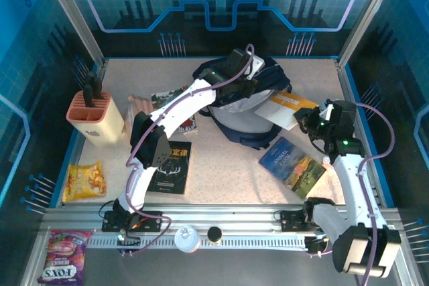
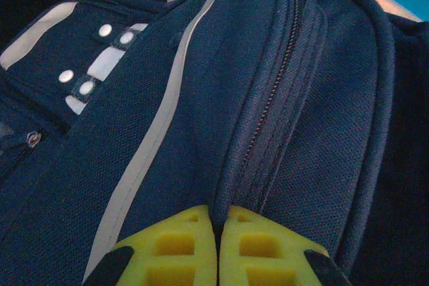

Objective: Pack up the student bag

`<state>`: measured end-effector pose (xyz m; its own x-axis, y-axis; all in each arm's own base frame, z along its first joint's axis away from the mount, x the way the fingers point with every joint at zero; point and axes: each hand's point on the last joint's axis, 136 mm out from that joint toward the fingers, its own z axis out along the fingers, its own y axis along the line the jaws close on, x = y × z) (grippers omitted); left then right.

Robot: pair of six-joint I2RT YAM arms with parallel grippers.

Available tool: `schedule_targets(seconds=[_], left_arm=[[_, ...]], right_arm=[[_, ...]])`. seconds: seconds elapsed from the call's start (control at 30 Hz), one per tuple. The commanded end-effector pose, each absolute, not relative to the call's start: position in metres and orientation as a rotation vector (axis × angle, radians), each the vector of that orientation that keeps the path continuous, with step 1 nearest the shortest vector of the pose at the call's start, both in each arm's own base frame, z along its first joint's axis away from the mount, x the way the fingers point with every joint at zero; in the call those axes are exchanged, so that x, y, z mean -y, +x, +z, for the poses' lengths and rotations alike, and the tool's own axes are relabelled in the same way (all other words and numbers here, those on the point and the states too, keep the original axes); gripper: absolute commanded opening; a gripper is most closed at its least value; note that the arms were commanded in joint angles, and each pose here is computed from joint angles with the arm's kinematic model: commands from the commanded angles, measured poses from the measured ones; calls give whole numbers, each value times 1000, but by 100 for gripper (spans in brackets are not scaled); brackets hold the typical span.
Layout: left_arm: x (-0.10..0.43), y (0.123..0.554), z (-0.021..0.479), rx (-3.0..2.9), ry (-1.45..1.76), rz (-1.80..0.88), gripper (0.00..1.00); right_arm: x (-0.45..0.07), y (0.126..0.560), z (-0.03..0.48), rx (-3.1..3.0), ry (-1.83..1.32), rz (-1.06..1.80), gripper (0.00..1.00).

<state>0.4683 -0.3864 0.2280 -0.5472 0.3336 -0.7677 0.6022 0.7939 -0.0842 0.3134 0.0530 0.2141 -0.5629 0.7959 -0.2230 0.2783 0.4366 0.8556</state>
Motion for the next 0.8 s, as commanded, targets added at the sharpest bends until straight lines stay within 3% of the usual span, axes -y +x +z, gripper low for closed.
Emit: schedule_targets(seconds=[0.0,0.23,0.77], left_arm=[[396,466,327,-1958,573,-621,0],[397,468,342,-1927,538,-652,0],[384,477,354,-1931,439,-772,0]], right_arm=[[-70,340,233,-1913,873,1174,11],[-100,385,239,-1785,825,1176,11],[-149,466,178,-1669,1026,1269,14]])
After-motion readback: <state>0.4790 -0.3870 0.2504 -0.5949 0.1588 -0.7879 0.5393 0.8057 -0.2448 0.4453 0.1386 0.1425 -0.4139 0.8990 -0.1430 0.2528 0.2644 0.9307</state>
